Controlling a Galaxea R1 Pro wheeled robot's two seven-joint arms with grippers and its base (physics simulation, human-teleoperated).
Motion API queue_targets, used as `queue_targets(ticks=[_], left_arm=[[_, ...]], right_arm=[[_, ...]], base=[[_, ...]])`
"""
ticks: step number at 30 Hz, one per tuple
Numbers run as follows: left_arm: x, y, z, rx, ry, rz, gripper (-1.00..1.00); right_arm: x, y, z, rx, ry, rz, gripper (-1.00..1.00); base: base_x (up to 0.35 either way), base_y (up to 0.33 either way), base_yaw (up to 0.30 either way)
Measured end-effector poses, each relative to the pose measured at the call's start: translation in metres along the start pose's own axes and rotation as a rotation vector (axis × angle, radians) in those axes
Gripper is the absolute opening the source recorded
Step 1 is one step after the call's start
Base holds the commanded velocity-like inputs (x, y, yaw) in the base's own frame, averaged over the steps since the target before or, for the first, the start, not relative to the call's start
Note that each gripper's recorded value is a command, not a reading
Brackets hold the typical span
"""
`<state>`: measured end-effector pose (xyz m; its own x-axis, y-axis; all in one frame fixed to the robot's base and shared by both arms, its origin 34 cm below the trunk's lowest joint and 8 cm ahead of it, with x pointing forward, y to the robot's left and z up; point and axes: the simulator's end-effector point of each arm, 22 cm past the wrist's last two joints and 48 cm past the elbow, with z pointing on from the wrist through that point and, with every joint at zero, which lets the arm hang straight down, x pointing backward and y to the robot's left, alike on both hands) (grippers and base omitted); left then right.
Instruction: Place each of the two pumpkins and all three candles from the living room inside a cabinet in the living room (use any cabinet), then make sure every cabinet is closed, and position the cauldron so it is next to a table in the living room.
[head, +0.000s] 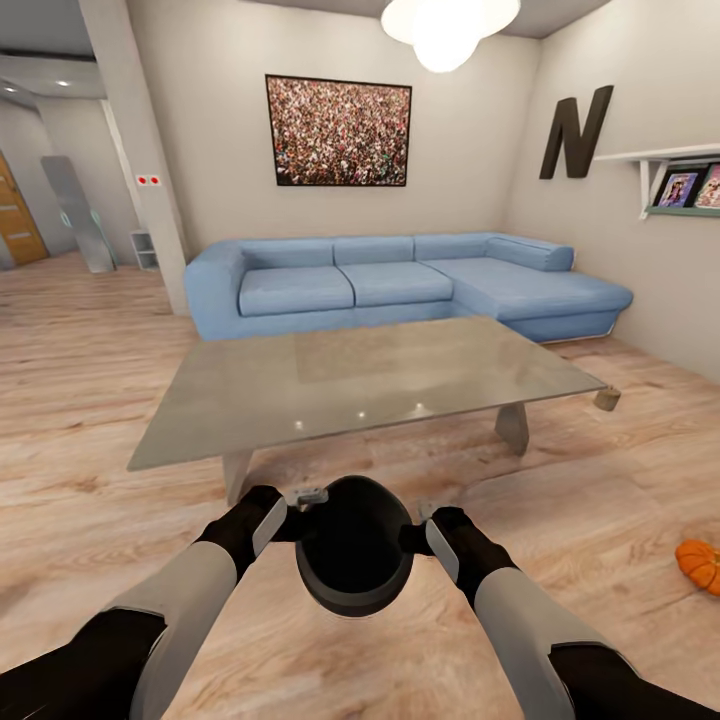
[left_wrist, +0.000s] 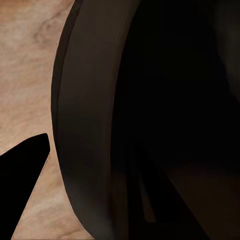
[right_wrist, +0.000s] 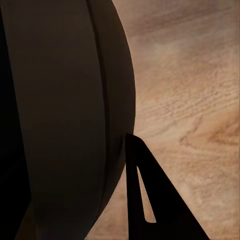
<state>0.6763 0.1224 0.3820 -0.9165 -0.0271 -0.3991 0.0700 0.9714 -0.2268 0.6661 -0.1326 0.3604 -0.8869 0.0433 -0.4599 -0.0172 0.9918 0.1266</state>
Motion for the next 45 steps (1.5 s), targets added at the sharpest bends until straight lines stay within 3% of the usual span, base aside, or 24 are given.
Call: queue_targets(ticks=[10, 26, 41, 45], left_arm=[[-0.0002, 0.0, -0.0001, 0.0, -0.001, -0.002, -1.0], [-0.0046, -0.0016, -0.0063, 0.0, -0.013, 0.002, -1.0], [-0.0053, -0.0019, -0.0066, 0.001, -0.015, 0.002, -1.0], [0.0013, 0.0004, 0.0019, 0.0, 0.002, -0.003, -1.0]], right_arm=[[-0.0004, 0.0001, -0.0002, 0.0, -0.001, 0.0, -1.0], [-0.0053, 0.001, -0.0059, 0.0, -0.013, -0.002, -1.0], [-0.0062, 0.0009, -0.0064, 0.0, -0.015, -0.002, -1.0], [0.0011, -0.0003, 0.0016, 0.001, 0.002, -0.001, -1.0]], base=[[0.179, 0.0, 0.025], [0.035, 0.0, 0.207], [0.049, 0.0, 0.016], [0.001, 0.0, 0.0]])
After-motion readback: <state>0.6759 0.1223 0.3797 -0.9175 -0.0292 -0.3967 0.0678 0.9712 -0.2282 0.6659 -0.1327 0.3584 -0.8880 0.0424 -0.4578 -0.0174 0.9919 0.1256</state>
